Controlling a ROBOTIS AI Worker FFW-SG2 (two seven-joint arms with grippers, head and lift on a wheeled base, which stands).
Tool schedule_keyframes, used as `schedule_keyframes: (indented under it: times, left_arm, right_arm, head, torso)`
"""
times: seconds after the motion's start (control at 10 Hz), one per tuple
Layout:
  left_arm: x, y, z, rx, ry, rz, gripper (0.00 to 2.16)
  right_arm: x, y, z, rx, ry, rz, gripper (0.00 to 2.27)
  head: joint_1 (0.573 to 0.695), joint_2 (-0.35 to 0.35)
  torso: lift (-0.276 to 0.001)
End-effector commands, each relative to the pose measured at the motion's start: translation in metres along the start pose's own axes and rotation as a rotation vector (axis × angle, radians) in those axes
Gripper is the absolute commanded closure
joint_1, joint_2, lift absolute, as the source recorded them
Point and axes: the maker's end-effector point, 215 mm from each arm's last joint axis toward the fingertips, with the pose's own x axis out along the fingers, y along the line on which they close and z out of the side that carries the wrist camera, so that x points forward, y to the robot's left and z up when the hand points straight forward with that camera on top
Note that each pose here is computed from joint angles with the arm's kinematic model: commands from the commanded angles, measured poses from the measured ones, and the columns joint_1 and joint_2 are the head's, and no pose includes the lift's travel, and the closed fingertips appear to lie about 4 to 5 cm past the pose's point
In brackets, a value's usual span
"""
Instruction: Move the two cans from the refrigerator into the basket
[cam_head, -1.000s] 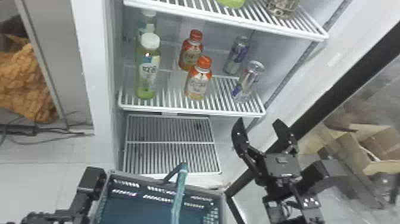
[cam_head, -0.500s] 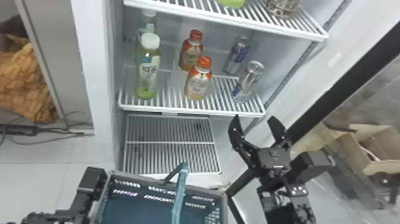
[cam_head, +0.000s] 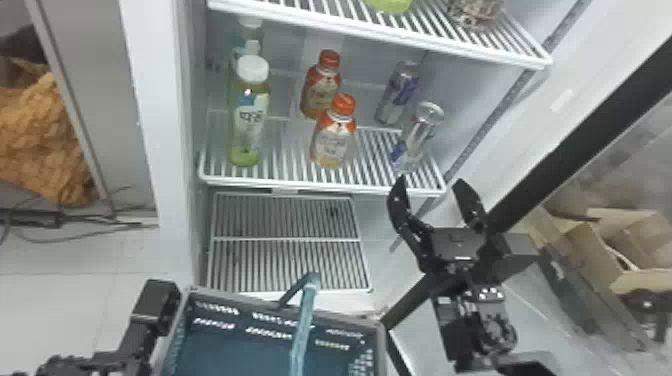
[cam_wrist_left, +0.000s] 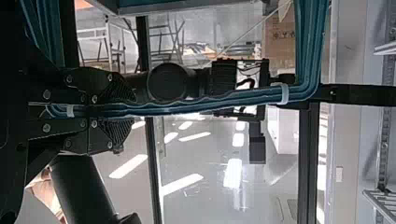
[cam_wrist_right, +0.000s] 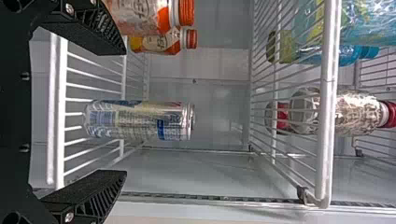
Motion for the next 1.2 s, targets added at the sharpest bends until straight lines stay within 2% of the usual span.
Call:
schedule_keyframes:
  times: [0.0,1.1]
  left_arm:
    - [0.0,0.0,-0.003,-0.006,0.011,-0.001,1.21]
    - [0.004,-0.002,-0.005,-0.001,0.027,-0.004,1.21]
  right_arm:
    - [0.01,-0.004,-0.002,-0.002,-0.009,-0.006,0.1]
    - [0.064,-0.017,0.003,-0.014,-0.064,-0.018,0.1]
  head:
    - [0.695,-0.35]
    - [0.695,-0.35]
  torso:
    - [-0.266]
    - [-0.266]
